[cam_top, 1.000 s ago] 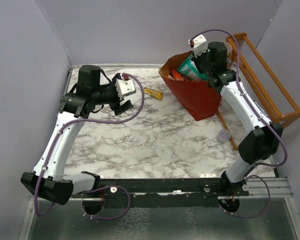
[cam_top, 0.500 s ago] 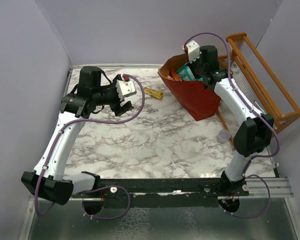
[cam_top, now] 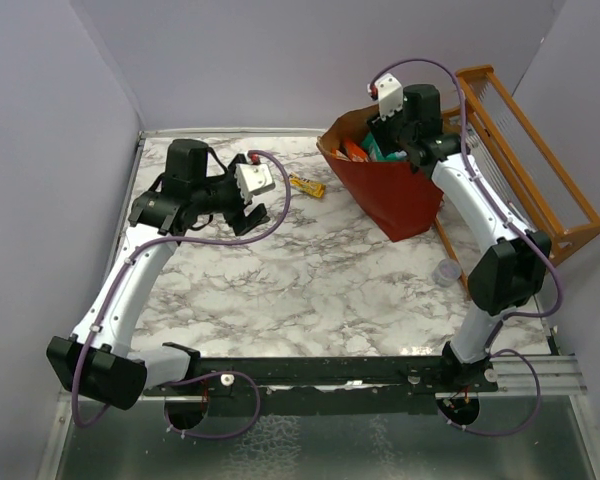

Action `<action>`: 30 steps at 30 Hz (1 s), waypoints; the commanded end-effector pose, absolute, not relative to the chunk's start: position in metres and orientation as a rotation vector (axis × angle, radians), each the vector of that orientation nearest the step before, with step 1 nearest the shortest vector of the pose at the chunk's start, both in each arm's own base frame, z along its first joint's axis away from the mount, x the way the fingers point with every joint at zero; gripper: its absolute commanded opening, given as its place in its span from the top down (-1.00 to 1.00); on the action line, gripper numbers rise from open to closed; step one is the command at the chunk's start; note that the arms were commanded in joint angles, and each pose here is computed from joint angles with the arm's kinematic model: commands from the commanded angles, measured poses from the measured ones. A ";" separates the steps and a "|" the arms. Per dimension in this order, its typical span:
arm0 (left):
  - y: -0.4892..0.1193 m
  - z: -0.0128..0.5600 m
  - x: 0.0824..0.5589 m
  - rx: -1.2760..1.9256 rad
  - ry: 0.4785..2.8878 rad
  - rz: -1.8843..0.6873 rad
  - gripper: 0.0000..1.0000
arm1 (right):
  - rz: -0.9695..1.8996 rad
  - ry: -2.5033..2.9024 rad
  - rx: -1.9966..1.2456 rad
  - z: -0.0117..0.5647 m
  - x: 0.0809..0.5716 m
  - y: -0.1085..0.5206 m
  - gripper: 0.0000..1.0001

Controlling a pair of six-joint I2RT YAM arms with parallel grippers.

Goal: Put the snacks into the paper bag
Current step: Place the snack in the paper bag.

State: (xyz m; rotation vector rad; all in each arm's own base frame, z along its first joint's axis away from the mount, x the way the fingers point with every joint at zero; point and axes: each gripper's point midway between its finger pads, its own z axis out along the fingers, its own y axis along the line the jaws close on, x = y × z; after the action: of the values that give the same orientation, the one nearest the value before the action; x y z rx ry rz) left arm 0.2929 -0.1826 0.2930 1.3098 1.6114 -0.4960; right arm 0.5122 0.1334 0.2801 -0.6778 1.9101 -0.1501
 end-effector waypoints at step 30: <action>-0.154 0.217 0.441 0.681 2.020 -0.362 -0.82 | 0.093 1.690 -0.886 0.347 0.356 0.137 -0.47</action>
State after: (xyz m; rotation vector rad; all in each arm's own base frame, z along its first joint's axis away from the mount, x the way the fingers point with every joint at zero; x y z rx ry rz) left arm 0.4174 -0.1511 0.1996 0.7791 2.0416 -0.3091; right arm 0.3716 0.1393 0.3551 -0.8259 1.7101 0.1046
